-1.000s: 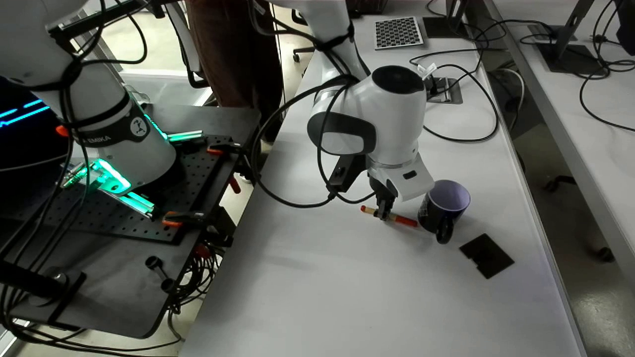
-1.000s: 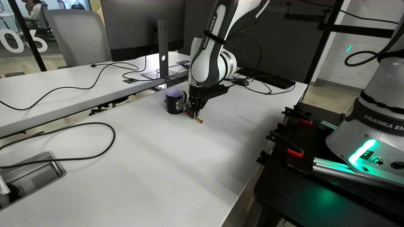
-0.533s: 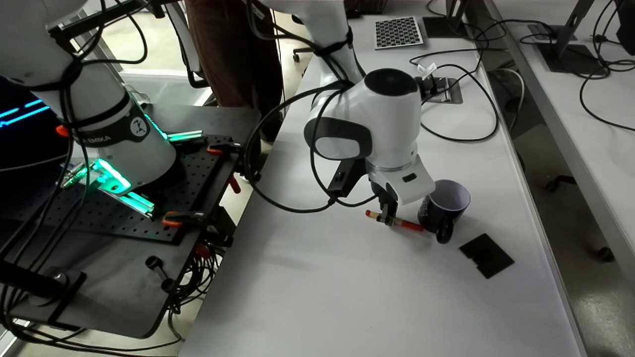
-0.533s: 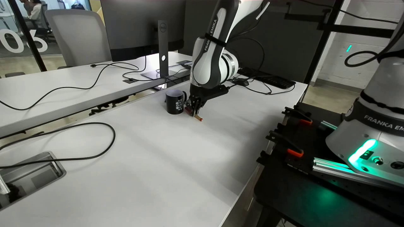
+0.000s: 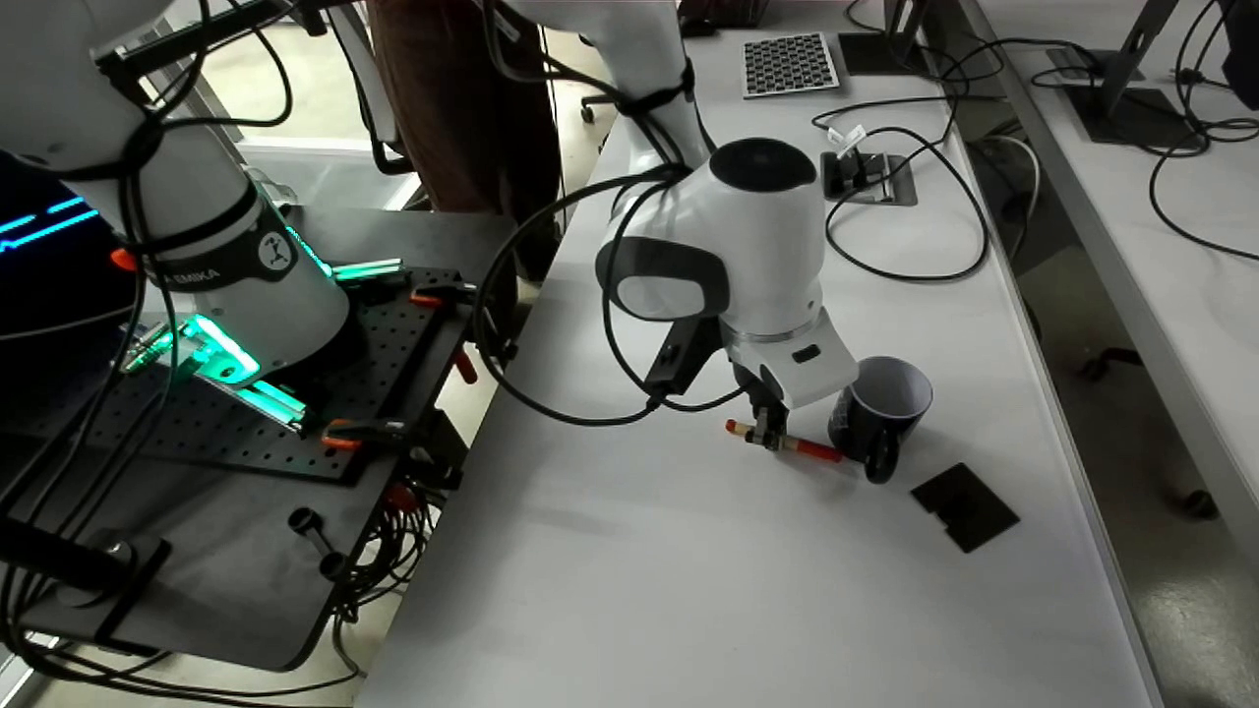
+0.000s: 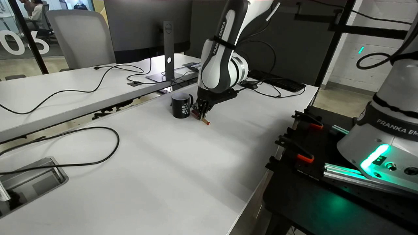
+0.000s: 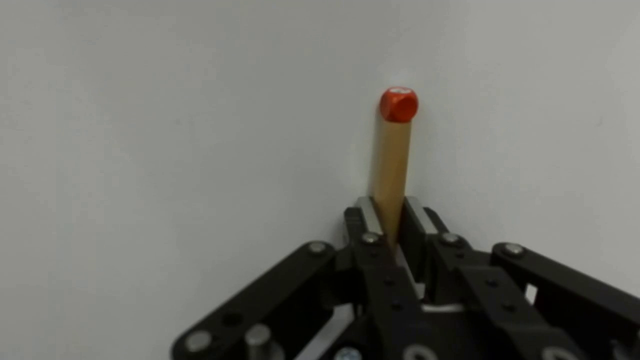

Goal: Pick up the pen from the table and put it in the black cup.

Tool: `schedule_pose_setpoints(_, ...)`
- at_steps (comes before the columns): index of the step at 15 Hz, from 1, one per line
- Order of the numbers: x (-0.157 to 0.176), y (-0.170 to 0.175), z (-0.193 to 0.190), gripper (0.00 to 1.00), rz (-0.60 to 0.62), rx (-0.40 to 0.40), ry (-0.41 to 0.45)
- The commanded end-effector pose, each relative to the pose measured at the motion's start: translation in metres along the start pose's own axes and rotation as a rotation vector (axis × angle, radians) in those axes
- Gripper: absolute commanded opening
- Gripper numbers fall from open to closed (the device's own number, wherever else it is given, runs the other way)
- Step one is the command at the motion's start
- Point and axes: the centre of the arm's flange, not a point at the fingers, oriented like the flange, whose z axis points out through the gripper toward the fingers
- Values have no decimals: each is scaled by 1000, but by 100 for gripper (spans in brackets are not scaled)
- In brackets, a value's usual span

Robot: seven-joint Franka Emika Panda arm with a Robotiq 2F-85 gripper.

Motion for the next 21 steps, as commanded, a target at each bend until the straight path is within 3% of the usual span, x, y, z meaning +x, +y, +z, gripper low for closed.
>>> schedule_pose_setpoints(1, -9, 4, 1, 4, -14, 20, 10)
schedule_pose_setpoints(18, -51, 14, -34, 4, -102, -62, 5)
schedule_pose_setpoints(19, -53, 13, -35, 40, -108, -63, 0)
schedule_pose_setpoints(21, -52, 11, -32, 47, -138, -73, -37)
